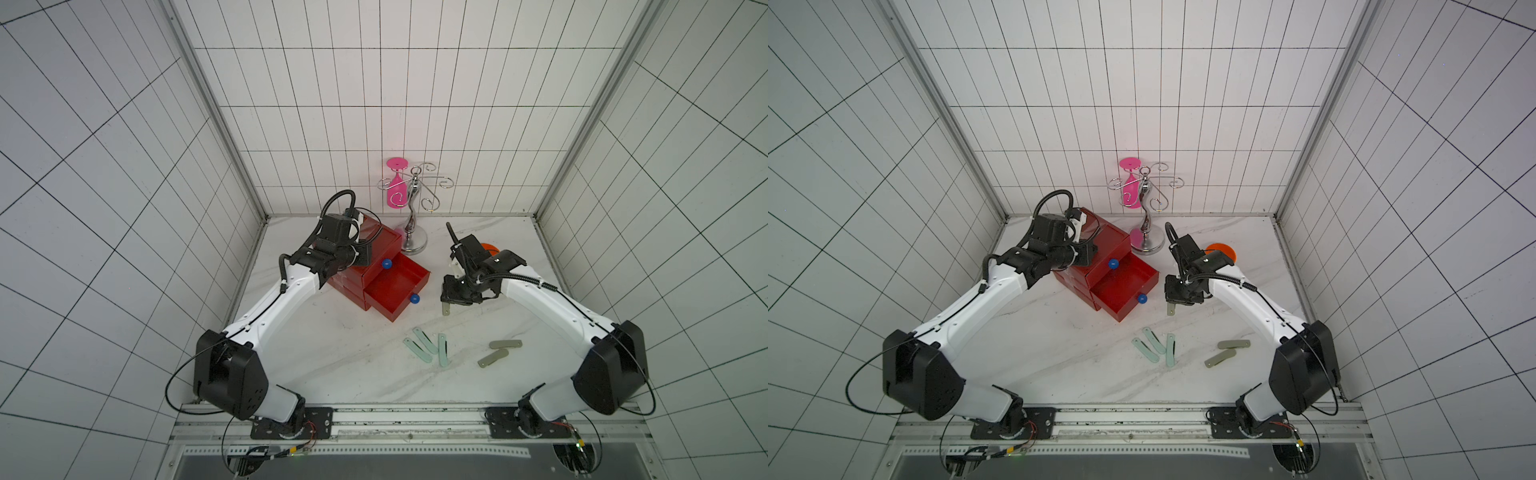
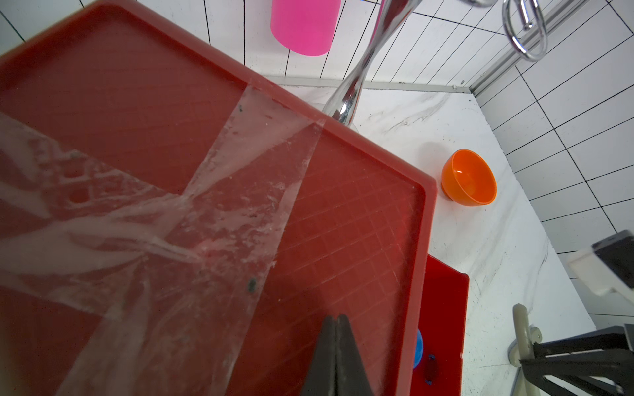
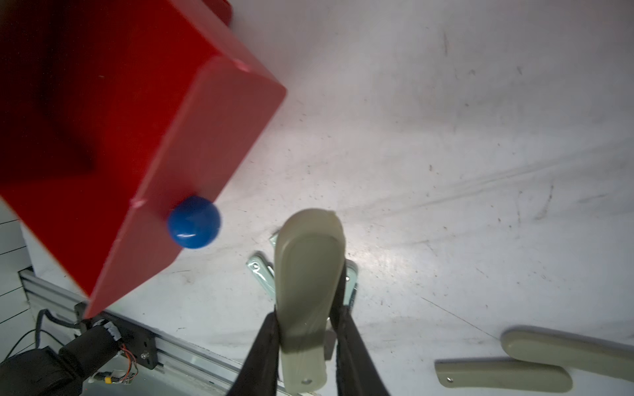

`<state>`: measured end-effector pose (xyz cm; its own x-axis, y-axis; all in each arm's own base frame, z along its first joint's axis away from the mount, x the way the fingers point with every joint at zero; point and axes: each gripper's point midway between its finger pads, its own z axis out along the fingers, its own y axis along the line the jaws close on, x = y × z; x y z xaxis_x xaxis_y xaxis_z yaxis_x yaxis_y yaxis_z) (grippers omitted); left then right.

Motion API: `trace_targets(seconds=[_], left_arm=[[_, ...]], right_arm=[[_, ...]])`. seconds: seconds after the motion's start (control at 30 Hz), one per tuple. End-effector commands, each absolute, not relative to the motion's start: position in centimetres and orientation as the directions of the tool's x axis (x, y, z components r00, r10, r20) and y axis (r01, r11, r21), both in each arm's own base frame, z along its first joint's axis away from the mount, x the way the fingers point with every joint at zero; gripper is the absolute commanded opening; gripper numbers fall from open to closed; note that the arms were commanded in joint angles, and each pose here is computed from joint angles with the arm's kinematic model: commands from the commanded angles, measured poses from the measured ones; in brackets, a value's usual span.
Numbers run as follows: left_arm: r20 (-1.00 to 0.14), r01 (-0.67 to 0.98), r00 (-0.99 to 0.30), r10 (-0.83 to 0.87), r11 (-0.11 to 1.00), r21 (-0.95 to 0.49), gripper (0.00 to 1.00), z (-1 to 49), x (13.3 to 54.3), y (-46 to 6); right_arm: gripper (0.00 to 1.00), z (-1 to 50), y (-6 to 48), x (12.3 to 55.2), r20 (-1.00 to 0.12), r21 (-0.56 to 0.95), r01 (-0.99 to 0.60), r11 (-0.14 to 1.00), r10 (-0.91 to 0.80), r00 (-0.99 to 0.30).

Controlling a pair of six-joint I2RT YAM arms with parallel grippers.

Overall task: Place the fruit knives into the drawer by color
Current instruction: Pick up the fruit knife from the center of the board, then place the fruit knife in the drawer.

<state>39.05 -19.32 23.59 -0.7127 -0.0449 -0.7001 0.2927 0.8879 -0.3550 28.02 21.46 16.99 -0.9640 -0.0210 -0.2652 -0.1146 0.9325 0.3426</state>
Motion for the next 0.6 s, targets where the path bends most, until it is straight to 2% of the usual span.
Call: trace_targets(seconds=[0.0,0.2,0.57], left_arm=[[-0.495,0.190,-0.869,0.014,0.932,-0.308,0.00,16.8,35.7,-17.4],[-0.498,0.189,-0.867,0.010,0.932,-0.310,0.00,17.0,35.7,-17.3],[-0.495,0.185,-0.869,0.007,0.932,-0.312,0.00,16.9,35.7,-17.2]], right_arm=[[0.21,22.1,24.5,28.8,-0.357,0.392,-0.189,0.900,-0.041,-0.933],[0.21,24.1,28.4,29.3,-0.421,0.410,-0.268,0.872,-0.080,-0.904],[0.21,22.2,34.2,31.1,-0.432,0.440,-0.296,0.848,-0.089,-0.897]])
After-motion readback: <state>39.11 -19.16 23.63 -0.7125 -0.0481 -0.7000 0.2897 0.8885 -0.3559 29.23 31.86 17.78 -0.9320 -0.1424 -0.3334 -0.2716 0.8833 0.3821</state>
